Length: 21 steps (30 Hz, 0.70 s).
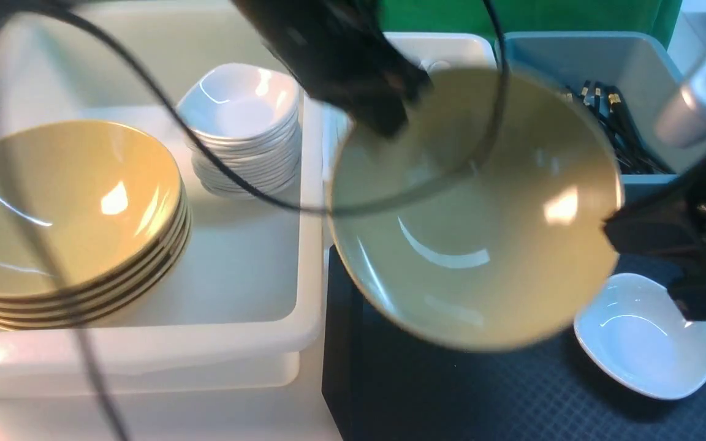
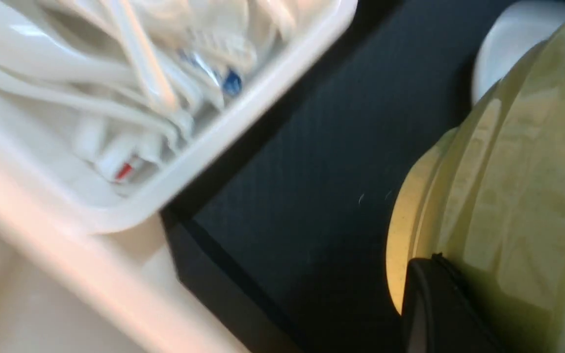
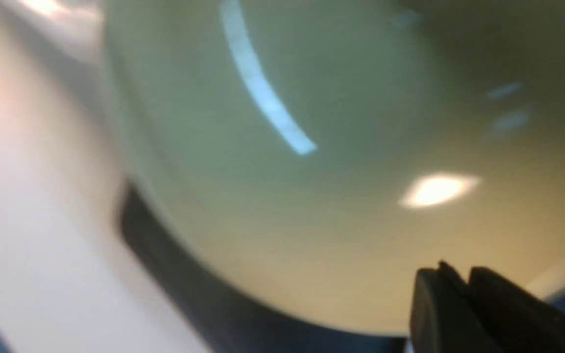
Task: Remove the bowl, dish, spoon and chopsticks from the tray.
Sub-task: Use the left arm to put the noodle bowl into the large storage box on the left
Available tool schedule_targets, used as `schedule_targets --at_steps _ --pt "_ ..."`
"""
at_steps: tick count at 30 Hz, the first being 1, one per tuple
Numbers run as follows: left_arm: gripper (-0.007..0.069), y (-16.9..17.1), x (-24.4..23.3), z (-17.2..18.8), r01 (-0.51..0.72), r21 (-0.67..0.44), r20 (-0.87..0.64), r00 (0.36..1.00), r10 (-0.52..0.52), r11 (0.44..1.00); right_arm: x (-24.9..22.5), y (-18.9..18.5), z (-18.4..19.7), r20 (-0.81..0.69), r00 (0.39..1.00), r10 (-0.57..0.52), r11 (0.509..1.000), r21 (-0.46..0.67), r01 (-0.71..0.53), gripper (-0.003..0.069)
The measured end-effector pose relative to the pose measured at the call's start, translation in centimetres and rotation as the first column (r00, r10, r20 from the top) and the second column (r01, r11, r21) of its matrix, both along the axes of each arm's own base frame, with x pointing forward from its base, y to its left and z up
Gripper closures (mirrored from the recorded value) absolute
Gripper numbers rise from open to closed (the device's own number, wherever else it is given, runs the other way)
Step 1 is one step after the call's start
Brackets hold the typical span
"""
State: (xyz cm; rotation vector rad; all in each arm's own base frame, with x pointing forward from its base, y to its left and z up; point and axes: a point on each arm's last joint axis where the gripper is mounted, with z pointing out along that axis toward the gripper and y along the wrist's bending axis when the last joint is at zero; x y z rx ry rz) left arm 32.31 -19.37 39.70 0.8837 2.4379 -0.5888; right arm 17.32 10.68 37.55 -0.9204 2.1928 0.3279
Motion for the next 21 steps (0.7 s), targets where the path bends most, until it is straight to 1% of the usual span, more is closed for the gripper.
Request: schedule_targets --at_steps 1,2,3,4,5,6,7,8,10,12,13,14,15,16,17,18,20,21 --pt "0.0619 2.0 -0.6 1.8 -0.041 -0.035 0.031 0.999 0.042 0.999 0.1 0.5 0.6 0.014 0.999 0.032 0.999 0.036 -0.033 0.0617" --pt "0.0619 2.6 -0.7 2.2 -0.057 -0.044 0.038 0.998 0.059 0.997 0.1 0.6 0.8 0.018 0.999 0.047 0.998 0.051 -0.048 0.0622" --pt "0.0619 5.9 -1.6 4.0 -0.143 -0.076 0.070 0.986 0.148 0.987 0.0 1.0 1.8 0.052 0.996 0.077 0.993 0.089 -0.081 0.0626" --pt "0.0619 6.3 -1.7 4.0 -0.154 -0.075 0.068 0.985 0.159 0.985 0.0 1.0 2.0 0.061 0.995 0.079 0.992 0.093 -0.085 0.0626" --pt "0.0619 7.9 -2.2 4.5 -0.201 -0.085 0.071 0.976 0.207 0.976 0.0 1.1 2.4 0.075 0.993 0.088 0.990 0.102 -0.096 0.0626" --pt "0.0619 12.2 -3.5 4.8 -0.342 -0.093 0.062 0.935 0.348 0.935 0.0 1.2 3.1 0.104 0.990 0.096 0.987 0.115 -0.108 0.0626" --pt "0.0619 13.0 -3.8 4.8 -0.369 -0.092 0.058 0.925 0.375 0.925 0.0 1.2 3.2 0.109 0.989 0.097 0.987 0.116 -0.110 0.0626" --pt "0.0619 14.9 -5.0 4.9 -0.437 -0.094 0.054 0.895 0.443 0.895 0.0 1.2 3.4 0.119 0.988 0.102 0.987 0.114 -0.115 0.0626" --pt "0.0619 18.1 -6.6 3.8 -0.558 -0.082 0.026 0.827 0.561 0.826 0.0 1.2 3.5 0.133 0.985 0.106 0.987 0.110 -0.121 0.0626" --pt "0.0619 20.8 -7.9 2.9 -0.667 -0.084 0.015 0.742 0.670 0.740 0.1 1.2 3.5 0.136 0.985 0.110 0.987 0.106 -0.125 0.0626" --pt "0.0619 22.7 -9.1 2.2 -0.740 -0.093 0.011 0.668 0.744 0.666 0.2 1.3 3.4 0.136 0.984 0.111 0.987 0.103 -0.126 0.0626" --pt "0.0619 23.7 -9.5 1.4 -0.778 -0.094 -0.005 0.625 0.781 0.622 0.4 1.3 3.3 0.137 0.984 0.113 0.987 0.100 -0.127 0.0626" --pt "0.0619 23.9 -9.6 1.3 -0.786 -0.099 -0.003 0.614 0.790 0.610 0.4 1.4 3.3 0.136 0.984 0.113 0.987 0.099 -0.127 0.0626" --pt "0.0619 25.7 -10.2 0.3 -0.840 -0.104 -0.019 0.537 0.844 0.532 0.6 1.5 3.1 0.131 0.985 0.115 0.987 0.095 -0.128 0.0624" --pt "0.0619 26.7 -10.4 -0.6 -0.867 -0.104 -0.035 0.493 0.869 0.487 0.9 1.6 2.9 0.123 0.986 0.115 0.988 0.092 -0.127 0.0624" --pt "0.0619 27.5 -10.5 -1.2 -0.885 -0.103 -0.042 0.460 0.887 0.454 1.1 1.7 2.7 0.118 0.986 0.116 0.988 0.089 -0.127 0.0624" --pt "0.0619 28.8 -10.3 -2.7 -0.903 -0.089 -0.055 0.426 0.903 0.420 1.5 1.9 2.3 0.103 0.988 0.117 0.989 0.083 -0.126 0.0624" --pt "0.0618 29.0 -10.3 -3.1 -0.905 -0.082 -0.060 0.423 0.904 0.418 1.6 1.9 2.3 0.100 0.988 0.118 0.989 0.082 -0.126 0.0624"
